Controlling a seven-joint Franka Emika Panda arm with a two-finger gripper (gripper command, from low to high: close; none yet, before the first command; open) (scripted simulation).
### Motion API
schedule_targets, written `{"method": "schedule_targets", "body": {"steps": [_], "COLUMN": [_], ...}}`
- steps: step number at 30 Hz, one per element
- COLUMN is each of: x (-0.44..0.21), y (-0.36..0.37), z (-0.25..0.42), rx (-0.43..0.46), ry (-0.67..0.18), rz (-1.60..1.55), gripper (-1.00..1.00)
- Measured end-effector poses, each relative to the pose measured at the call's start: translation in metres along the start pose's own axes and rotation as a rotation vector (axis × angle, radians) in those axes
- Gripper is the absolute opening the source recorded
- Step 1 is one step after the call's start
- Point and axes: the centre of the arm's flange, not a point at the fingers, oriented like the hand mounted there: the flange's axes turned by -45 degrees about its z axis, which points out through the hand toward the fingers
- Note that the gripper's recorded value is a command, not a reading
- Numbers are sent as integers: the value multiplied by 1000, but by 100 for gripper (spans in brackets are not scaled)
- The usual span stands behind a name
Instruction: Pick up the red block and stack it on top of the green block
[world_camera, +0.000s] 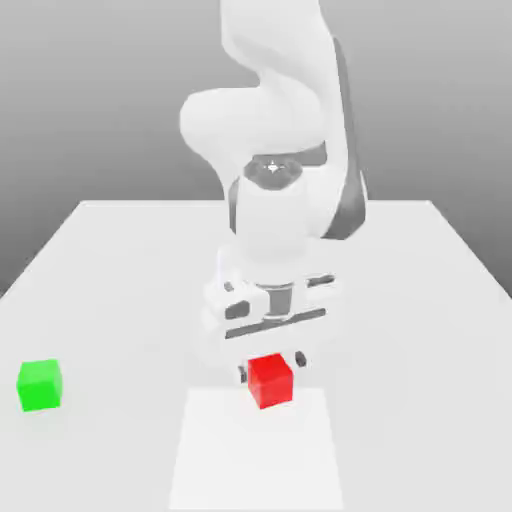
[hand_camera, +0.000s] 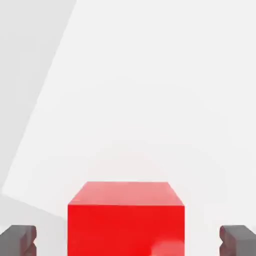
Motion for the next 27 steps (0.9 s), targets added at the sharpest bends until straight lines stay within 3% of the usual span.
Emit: {"method": "schedule_targets", "body": {"steps": [2, 3, 27], "x": [-3, -4, -3], "y": [-1, -1, 11], "z": [10, 12, -55], "rx": [-3, -4, -4], "ry": [-4, -5, -7], "rz": [2, 2, 41], "gripper": [0, -100, -100]}}
